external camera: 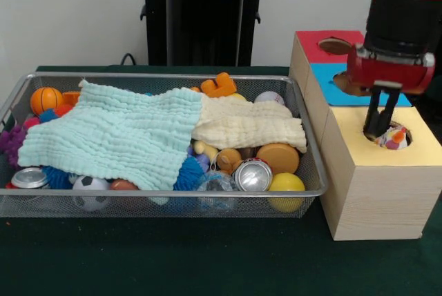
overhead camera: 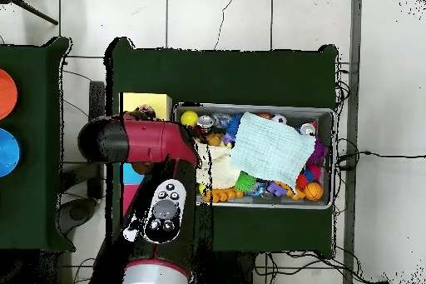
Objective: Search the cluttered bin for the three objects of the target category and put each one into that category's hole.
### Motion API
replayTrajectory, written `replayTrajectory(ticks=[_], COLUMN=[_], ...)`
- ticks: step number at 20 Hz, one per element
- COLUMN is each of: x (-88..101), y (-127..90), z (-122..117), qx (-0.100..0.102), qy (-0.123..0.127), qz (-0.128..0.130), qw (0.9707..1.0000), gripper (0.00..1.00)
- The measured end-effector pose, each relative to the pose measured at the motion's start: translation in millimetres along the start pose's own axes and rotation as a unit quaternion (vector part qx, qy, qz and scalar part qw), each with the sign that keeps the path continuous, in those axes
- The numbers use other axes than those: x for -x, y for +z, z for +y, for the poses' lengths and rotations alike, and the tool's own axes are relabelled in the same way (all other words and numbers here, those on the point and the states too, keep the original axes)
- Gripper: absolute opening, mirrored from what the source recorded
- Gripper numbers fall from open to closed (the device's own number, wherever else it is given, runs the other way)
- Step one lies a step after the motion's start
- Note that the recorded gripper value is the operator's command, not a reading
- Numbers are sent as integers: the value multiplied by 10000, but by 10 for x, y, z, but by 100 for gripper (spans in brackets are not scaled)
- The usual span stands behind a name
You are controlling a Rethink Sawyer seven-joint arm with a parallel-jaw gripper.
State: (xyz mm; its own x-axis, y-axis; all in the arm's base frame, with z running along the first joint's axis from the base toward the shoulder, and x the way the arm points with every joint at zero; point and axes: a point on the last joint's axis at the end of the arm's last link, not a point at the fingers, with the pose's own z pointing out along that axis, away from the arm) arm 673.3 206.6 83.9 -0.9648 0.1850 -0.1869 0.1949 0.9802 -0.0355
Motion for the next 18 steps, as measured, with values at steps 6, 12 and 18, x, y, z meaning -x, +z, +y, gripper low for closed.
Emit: replayTrajectory(ticks=[6, 12, 18], x=[29, 88, 89], y=[-483, -658, -565], z=[16, 25, -73], qx=[-23, 14, -42], qy=[0, 10, 42], qz=[262, 198, 254], qw=[9997, 9998, 9997], gripper=[0, 0, 0])
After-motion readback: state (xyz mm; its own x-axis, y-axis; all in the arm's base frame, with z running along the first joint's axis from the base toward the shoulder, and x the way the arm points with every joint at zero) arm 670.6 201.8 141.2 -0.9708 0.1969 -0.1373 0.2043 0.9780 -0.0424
